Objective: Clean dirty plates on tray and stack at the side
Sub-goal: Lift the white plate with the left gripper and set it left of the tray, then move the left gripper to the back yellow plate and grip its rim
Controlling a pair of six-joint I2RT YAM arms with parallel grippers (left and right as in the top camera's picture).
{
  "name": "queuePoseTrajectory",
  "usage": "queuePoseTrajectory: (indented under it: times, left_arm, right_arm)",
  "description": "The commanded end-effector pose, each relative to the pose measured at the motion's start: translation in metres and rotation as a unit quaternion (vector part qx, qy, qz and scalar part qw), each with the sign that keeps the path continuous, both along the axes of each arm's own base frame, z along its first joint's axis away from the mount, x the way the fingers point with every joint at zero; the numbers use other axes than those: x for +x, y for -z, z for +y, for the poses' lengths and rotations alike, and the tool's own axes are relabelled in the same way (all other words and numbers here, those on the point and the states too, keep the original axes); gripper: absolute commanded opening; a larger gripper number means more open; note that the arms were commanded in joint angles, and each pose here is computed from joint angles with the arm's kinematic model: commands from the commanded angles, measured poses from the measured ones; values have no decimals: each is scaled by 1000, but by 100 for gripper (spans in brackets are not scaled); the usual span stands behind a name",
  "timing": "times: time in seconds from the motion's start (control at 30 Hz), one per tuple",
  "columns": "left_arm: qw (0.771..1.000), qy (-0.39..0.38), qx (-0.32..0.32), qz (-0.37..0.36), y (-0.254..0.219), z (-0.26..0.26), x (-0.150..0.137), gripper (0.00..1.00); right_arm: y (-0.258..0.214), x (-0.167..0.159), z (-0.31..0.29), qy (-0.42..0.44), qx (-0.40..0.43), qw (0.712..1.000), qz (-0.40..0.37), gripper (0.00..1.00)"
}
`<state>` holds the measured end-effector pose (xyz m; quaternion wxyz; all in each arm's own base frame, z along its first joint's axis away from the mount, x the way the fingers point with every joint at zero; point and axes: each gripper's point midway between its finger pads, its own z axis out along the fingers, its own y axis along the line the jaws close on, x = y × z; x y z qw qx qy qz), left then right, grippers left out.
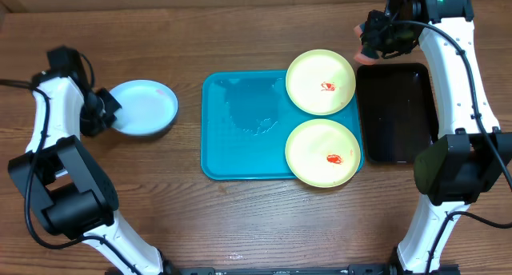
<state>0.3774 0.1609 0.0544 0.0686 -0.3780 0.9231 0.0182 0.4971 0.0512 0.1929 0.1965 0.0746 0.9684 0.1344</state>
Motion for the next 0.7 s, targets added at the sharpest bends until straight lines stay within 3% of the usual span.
queuePoseTrajectory:
  times: [0.0, 0.1, 0.23, 0.4, 0.53, 0.67]
  left_arm:
    - [1000, -1, -4, -18, 23, -9, -4, 4]
    - [1000, -6, -1, -10, 38, -11, -13, 9]
    - [1000, -15, 10, 4, 41, -7, -20, 36]
    - [1000, 6, 5, 5, 27, -9, -15, 47]
    - [997, 72, 17, -3, -14, -17, 5, 49]
    - [982, 176, 11, -64, -57, -61, 47, 62]
  right_arm:
    - [-15, 2, -3, 1, -1, 1000, -20, 4]
    - [-15, 1, -3, 1, -1, 1000, -18, 4]
    - [-15, 2, -3, 1, -1, 1000, -21, 4]
    - [-15, 2, -3, 1, -2, 1000, -21, 4]
    - [-15, 2, -3, -1, -2, 1000, -21, 4]
    - [-15, 2, -3, -1, -2, 1000, -21, 4]
